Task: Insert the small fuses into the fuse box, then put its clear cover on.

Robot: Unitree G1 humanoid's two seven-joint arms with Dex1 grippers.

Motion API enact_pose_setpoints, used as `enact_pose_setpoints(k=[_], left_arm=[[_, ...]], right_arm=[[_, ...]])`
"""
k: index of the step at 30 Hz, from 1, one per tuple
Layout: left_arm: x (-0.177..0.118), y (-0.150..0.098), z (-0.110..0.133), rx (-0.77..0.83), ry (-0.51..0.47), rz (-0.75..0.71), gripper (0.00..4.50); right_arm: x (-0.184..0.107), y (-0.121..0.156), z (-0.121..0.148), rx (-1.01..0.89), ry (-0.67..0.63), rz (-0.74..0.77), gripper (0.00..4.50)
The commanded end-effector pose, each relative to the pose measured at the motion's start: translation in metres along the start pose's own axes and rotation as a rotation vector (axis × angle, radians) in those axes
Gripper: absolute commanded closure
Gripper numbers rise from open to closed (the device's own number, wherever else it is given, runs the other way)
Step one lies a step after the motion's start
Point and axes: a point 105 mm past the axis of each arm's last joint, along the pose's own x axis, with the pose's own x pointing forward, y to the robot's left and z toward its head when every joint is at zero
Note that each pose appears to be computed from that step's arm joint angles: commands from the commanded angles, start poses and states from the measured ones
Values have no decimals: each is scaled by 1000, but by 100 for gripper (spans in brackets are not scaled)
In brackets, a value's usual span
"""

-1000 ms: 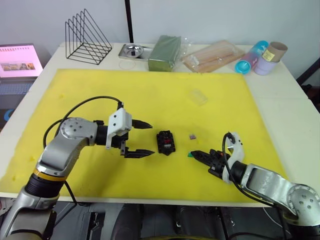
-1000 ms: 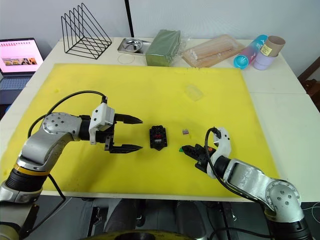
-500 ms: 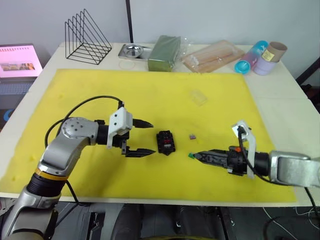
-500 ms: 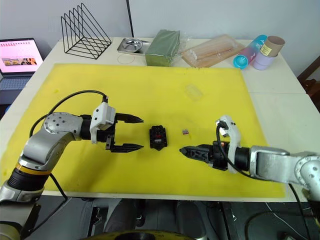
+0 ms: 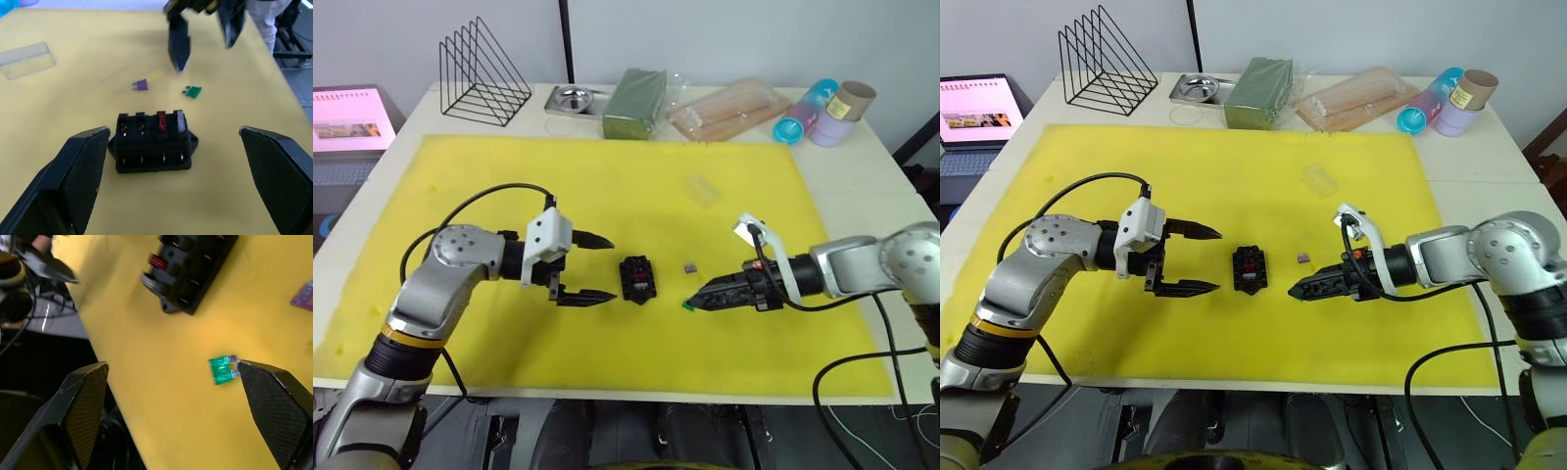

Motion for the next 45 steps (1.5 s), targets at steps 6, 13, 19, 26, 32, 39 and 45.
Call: enact_pose_setpoints(k=[6, 13, 19, 26, 32, 39, 45], left_arm=[[3, -8, 16, 58, -33, -42, 0], [9, -14, 21, 69, -51, -76, 0], [12, -15, 21, 79, -49, -79, 0], [12, -15, 20, 79, -46, -67, 0], [11, -14, 20, 81, -45, -52, 0], [13, -11, 20, 83, -49, -34, 0], [13, -10, 20, 84, -50, -27, 0]], right_arm=[[7, -10, 3, -1, 88, 46, 3], [13, -14, 6, 4, 125, 68, 3], [22, -10, 10, -7, 166, 108, 3], [26, -8, 10, -26, 203, 136, 3], [31, -11, 3, -26, 245, 142, 3], [36, -17, 7, -30, 250, 143, 44], [36, -19, 8, -40, 257, 139, 228]])
